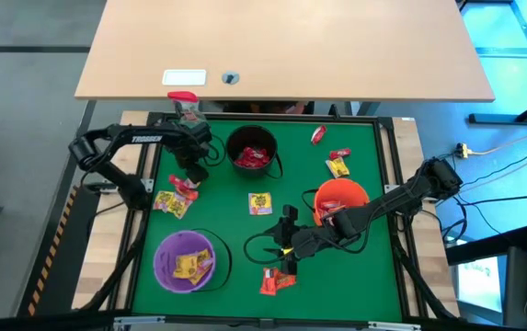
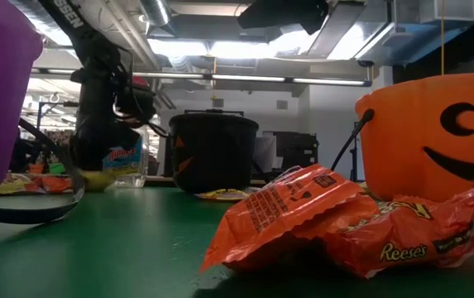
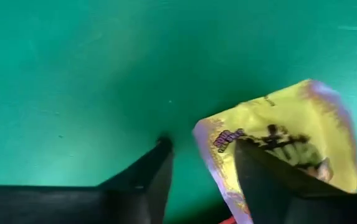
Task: Sort candy
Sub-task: Put the yellow candy into the violet bucket
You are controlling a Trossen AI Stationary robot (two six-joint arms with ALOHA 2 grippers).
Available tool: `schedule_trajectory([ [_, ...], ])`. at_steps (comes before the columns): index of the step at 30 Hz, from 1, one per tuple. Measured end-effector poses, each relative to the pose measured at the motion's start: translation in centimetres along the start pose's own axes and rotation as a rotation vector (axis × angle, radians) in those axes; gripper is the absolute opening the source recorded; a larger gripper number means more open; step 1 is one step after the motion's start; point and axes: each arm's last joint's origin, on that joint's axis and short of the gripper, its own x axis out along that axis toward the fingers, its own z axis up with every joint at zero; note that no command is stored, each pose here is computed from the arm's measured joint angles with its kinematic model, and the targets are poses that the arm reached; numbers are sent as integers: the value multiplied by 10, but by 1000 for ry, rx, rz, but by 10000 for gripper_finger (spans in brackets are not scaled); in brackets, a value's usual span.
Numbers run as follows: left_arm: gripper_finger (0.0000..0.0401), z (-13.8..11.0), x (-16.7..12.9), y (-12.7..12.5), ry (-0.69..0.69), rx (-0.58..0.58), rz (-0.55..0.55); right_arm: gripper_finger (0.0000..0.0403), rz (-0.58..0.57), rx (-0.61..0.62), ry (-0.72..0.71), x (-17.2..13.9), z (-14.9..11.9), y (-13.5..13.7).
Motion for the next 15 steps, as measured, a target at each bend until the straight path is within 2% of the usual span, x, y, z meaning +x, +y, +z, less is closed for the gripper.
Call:
schedule_trajectory([
  [7,19,0,1,-1,3,11,-16,225,0,0,0,0,0,0],
  [11,3,-3,-3,-1,25,24,-16,225,0,0,0,0,0,0],
  [15,0,-5,-22,-3,41,27,-4,225,0,0,0,0,0,0],
])
